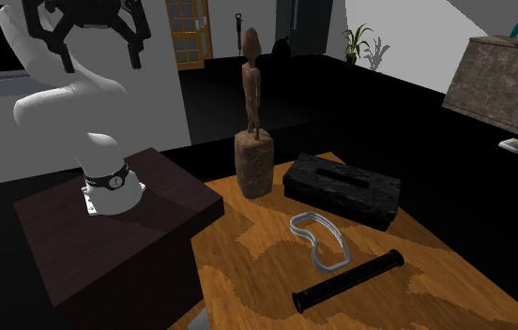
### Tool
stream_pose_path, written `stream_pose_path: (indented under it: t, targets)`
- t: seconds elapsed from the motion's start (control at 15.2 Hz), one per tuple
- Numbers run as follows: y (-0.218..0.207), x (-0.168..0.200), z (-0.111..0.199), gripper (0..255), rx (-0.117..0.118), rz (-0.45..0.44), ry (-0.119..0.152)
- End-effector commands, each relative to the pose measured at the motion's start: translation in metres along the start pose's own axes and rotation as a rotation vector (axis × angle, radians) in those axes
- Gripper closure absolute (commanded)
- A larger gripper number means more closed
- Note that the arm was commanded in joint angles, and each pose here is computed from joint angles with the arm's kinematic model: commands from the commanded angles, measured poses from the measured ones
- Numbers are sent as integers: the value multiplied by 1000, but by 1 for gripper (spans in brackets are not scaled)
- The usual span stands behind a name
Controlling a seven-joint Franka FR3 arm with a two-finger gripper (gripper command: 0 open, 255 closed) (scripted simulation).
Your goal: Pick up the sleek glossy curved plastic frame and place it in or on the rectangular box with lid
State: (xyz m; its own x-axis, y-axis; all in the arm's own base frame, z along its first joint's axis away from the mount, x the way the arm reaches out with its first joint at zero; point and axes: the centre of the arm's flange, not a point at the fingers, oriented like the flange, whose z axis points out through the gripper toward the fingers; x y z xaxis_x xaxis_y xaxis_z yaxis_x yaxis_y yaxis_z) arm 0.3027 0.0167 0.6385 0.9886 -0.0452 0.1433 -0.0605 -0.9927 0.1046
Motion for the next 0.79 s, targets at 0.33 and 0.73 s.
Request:
stream_pose_path:
  t: [0.33, 0.73]
  targets:
    - [-40, 20, 49, 0, 5, -10, -15]
    - [-89, 42, 107, 0, 11, -22, -33]
